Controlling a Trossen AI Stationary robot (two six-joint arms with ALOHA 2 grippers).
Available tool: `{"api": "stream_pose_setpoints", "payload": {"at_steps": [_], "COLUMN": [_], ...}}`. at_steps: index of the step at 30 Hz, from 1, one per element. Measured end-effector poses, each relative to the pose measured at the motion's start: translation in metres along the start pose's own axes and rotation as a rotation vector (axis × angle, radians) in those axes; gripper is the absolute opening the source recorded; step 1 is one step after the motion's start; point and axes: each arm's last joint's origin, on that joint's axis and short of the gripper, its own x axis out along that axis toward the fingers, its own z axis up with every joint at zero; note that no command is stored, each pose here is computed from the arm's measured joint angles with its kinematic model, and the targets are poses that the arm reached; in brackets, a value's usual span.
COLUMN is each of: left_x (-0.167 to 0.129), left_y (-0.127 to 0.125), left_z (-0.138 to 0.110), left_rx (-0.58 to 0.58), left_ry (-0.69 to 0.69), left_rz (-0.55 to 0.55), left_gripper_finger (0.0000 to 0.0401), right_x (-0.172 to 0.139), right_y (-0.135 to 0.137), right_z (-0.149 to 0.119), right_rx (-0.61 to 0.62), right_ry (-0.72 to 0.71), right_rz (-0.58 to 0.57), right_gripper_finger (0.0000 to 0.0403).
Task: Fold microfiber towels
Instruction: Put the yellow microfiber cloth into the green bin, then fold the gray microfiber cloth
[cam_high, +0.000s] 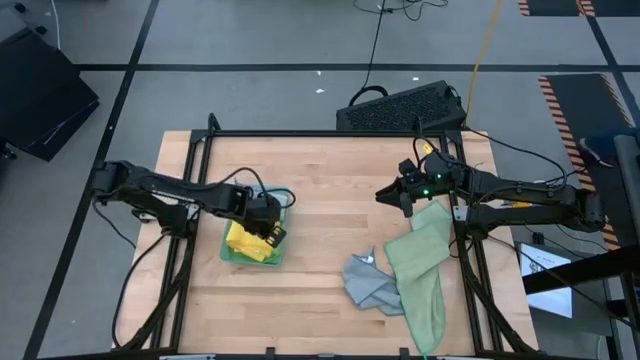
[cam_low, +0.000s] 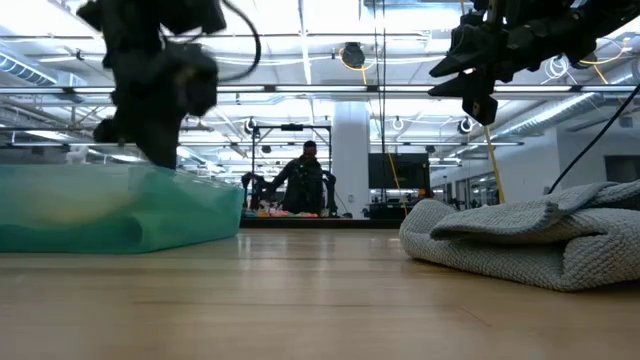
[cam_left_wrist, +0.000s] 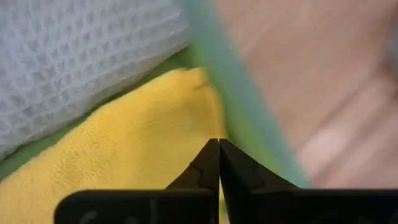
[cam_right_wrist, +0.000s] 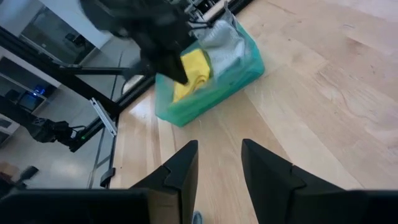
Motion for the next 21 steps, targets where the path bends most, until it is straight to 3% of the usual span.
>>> {"api": "stream_pose_setpoints", "payload": {"at_steps": [4, 12, 21], "left_x": [-0.034, -0.095, -0.123], "left_y": [-0.004, -0.032, -0.077], "left_z": [0.002, 0.014, 0.036], "left_rx": [0.01, 0.185, 0.43], "left_ry": [-0.046, -0.195, -0.272], "left_rz": [0.029, -0.075, -0.158], "left_gripper_finger": [0.0003, 0.0034, 0.0087], "right_x": [0.0, 0.0, 0.003], "right_y": [0.0, -0.002, 0.005], "right_z": [-0.001, -0.004, -0.011], "right_rx": [0.012, 0.127, 0.194], "right_ry": [0.005, 0.037, 0.087], "right_rz": [-0.005, -0.024, 0.002], "right_gripper_finger": [0.0114, 0.0114, 0.0114]}}
